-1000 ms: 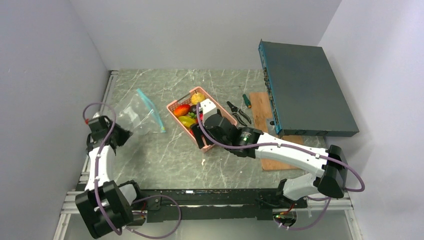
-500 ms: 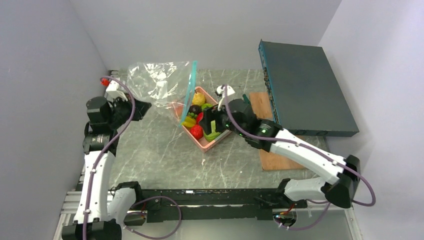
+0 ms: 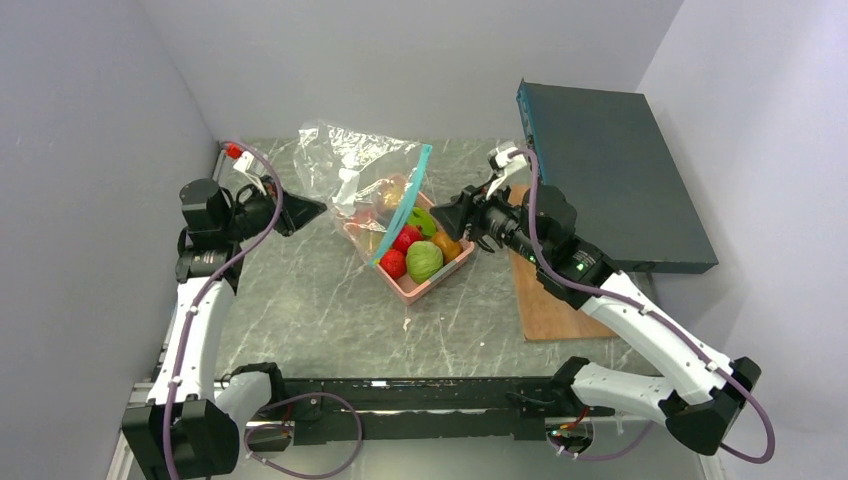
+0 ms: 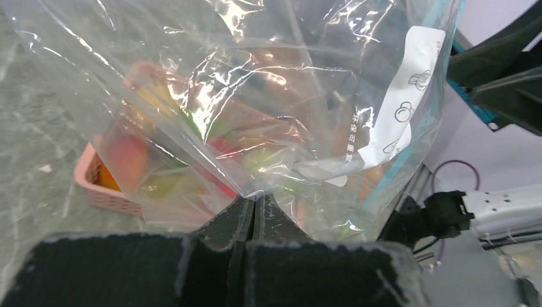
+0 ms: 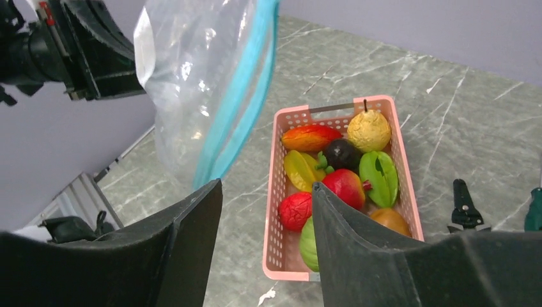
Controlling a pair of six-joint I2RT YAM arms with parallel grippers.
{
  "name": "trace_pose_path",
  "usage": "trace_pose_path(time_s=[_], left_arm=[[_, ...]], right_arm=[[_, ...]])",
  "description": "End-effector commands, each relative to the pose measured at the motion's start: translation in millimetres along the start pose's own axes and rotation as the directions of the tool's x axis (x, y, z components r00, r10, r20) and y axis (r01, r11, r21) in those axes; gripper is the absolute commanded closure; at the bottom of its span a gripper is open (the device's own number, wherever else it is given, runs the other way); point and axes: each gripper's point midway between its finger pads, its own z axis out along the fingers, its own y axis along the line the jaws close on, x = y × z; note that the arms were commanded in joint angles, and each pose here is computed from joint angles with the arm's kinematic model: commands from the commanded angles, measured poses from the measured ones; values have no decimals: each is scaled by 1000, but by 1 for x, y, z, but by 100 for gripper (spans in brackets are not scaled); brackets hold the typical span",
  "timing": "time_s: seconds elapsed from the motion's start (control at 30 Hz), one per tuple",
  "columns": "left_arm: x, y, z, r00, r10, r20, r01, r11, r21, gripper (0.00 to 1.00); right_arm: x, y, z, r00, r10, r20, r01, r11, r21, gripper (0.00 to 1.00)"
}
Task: Place the food in the zip-top bag and seal the zipper
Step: Open the zipper of the food storage bag.
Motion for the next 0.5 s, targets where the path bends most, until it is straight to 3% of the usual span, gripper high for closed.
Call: trace_pose_path(time_s=[0.0,0.47], left_arm=[[-9,-30,-1,999,23,29,-27,988,153,100],[2,-39,1,999,-42,13,38,979,199,100]], right_arm=[[-8,18,-1,993,-62,96,75,988,-138,46],[-10,60,5,987,-27,157,85,921,-380,55]])
